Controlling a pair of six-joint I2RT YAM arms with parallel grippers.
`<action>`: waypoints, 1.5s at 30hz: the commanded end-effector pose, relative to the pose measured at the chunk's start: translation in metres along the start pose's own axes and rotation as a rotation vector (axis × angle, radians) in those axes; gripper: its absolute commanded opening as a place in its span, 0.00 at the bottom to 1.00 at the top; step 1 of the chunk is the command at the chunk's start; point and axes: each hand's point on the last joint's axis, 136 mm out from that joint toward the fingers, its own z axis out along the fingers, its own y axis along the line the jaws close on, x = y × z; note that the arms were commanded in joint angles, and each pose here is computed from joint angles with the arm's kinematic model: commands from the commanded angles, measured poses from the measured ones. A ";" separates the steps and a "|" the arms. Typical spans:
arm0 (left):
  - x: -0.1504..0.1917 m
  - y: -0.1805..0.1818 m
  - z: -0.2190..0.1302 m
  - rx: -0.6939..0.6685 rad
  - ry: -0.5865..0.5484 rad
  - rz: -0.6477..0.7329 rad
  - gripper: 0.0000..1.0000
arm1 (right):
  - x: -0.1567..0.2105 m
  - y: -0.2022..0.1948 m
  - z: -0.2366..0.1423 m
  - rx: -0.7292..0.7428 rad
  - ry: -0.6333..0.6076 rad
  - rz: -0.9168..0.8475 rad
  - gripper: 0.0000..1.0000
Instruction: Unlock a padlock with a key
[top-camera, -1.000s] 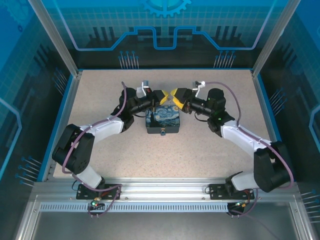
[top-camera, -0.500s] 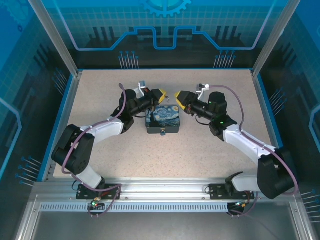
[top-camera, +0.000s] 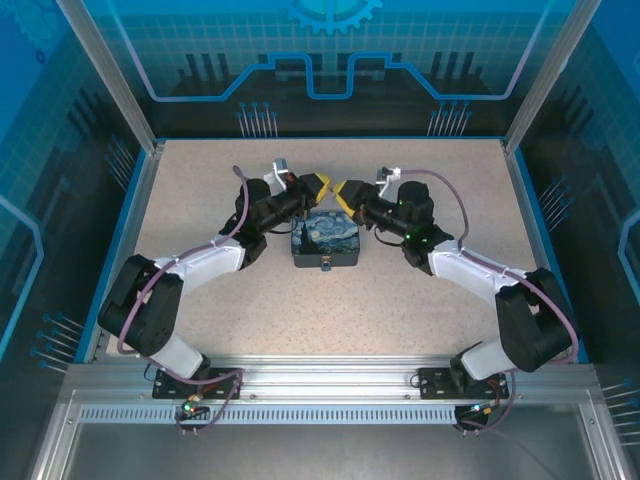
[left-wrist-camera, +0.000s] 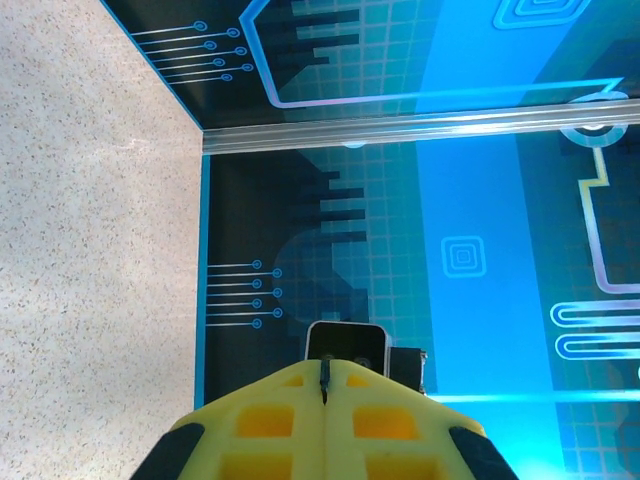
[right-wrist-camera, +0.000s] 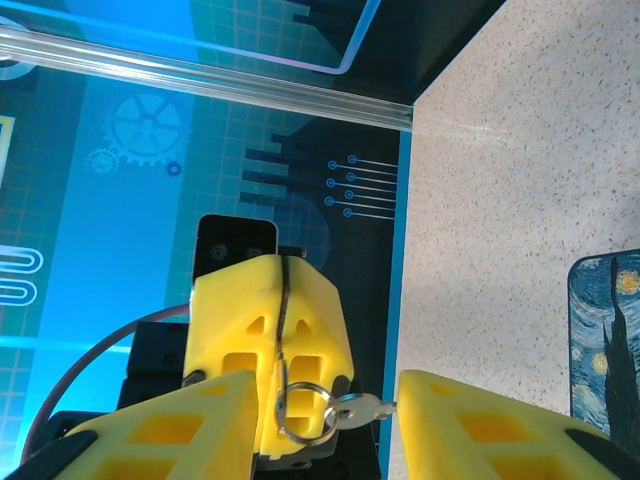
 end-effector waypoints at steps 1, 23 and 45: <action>0.001 -0.013 -0.005 0.025 -0.020 0.049 0.00 | -0.002 0.021 0.005 -0.061 -0.015 -0.017 0.40; 0.000 -0.010 -0.005 0.013 -0.038 0.056 0.00 | -0.003 0.029 0.011 -0.073 -0.005 -0.024 0.22; -0.002 -0.013 -0.007 0.015 -0.055 0.069 0.00 | 0.004 0.020 0.016 -0.048 0.008 -0.016 0.24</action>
